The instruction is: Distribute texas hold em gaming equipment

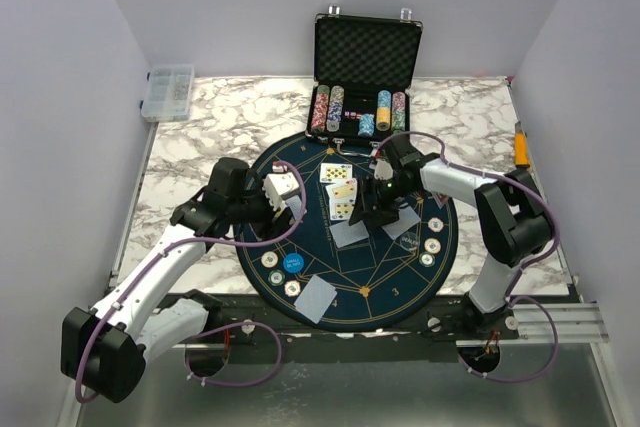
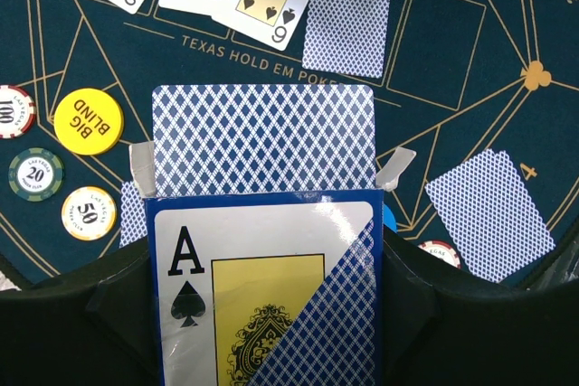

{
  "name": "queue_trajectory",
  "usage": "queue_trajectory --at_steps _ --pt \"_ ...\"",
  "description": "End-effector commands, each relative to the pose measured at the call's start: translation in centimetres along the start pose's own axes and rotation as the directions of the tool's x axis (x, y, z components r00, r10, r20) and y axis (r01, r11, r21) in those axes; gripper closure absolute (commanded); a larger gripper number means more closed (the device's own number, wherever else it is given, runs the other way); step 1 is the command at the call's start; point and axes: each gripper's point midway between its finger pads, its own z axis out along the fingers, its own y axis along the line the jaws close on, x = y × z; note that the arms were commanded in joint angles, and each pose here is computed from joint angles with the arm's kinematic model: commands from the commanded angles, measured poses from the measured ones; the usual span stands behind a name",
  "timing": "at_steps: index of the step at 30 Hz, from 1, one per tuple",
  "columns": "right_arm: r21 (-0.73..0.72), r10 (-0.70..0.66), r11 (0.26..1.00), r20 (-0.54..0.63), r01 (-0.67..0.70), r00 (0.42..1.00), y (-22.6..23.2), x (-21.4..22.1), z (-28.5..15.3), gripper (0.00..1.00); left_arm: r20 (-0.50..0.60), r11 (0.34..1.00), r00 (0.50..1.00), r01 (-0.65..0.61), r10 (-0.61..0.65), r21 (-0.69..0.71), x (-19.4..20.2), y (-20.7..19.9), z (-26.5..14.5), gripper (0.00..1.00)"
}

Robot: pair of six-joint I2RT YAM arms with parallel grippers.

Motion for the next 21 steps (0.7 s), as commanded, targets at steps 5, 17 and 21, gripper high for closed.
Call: queue_trajectory --at_steps 5,17,21 --pt "0.025 -0.144 0.989 0.030 0.143 0.989 2.2 -0.6 -4.1 0.13 0.066 0.997 0.995 -0.074 0.072 0.033 -1.2 -0.6 -0.2 1.00" --pt "-0.416 -0.452 0.768 0.186 0.486 0.873 18.6 -1.1 -6.8 0.00 0.071 0.987 0.990 -0.126 0.119 0.104 -3.0 -1.9 1.4 1.00" --pt "-0.451 -0.480 0.746 0.147 0.490 0.865 19.3 0.6 -5.8 0.00 0.087 0.985 0.987 -0.141 0.132 0.104 -3.9 -2.0 1.6 1.00"
